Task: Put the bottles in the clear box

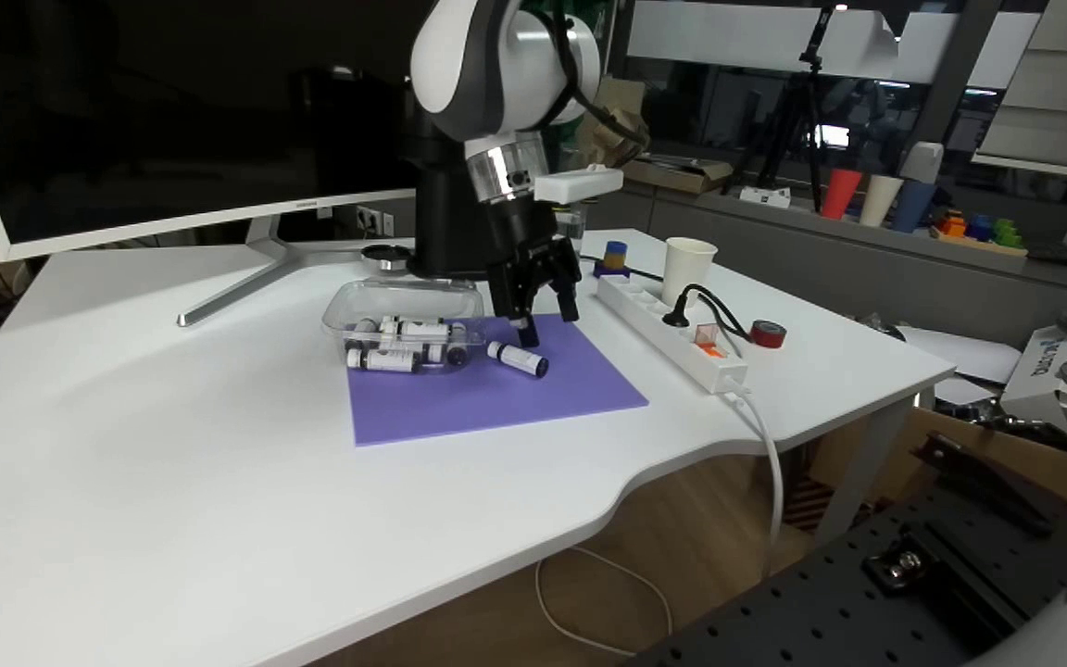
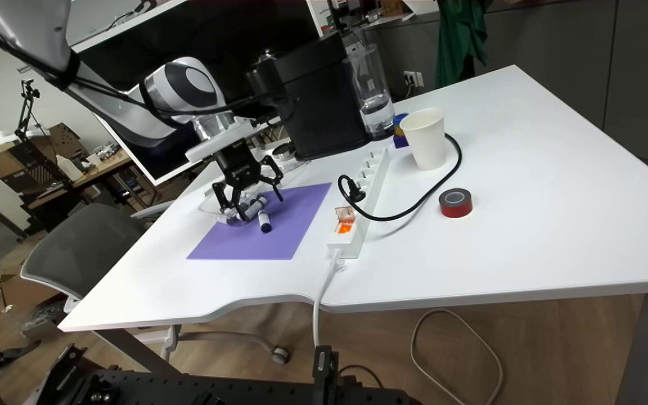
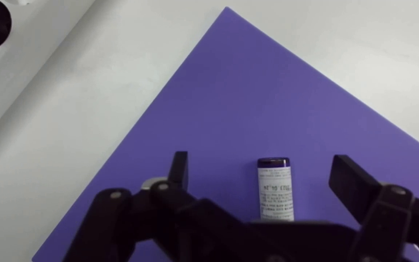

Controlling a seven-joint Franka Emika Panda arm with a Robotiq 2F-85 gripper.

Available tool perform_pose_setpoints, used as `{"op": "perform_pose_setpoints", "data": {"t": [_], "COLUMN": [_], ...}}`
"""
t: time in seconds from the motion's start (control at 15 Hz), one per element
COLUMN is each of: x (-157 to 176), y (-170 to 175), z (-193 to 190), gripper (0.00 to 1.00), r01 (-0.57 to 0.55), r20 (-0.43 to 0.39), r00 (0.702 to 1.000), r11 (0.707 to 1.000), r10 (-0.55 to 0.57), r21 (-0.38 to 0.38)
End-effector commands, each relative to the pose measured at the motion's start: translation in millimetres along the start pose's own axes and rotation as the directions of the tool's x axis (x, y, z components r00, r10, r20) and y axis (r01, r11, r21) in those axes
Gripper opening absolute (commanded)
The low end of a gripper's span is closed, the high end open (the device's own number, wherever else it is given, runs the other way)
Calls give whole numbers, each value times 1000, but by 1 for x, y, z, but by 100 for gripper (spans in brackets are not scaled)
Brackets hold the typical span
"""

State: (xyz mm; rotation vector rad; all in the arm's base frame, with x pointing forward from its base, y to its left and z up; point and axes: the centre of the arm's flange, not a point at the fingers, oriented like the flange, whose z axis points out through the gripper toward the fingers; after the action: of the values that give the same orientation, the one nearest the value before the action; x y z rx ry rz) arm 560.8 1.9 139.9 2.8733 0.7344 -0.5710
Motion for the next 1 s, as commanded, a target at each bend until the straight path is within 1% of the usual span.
{"op": "perform_pose_setpoints", "data": {"t": [0.0,0.07,0.13,0.2,0.27,0.47,0.6,0.8,0.87,0.93], "x": [9,10,11,12,13,17,19,21,21,20], "y": [0,-1,-3,-4,-5,-9,-10,-12,-13,-13], "z": [7,9,10,11,11,12,14,17,17,15], "gripper": [100,100,75,74,68,45,33,11,5,3], "r01": [-6,-2,1,5,9,16,19,24,26,26], "r20": [4,8,8,8,7,10,15,21,20,18], "r00": [1000,1000,1000,1000,1000,1000,1000,999,999,1000], "r11": [1000,1000,1000,1000,1000,1000,1000,1000,1000,1000], "r10": [6,2,-1,-5,-9,-16,-19,-24,-26,-26], "r21": [10,9,10,8,8,7,7,8,9,8]}}
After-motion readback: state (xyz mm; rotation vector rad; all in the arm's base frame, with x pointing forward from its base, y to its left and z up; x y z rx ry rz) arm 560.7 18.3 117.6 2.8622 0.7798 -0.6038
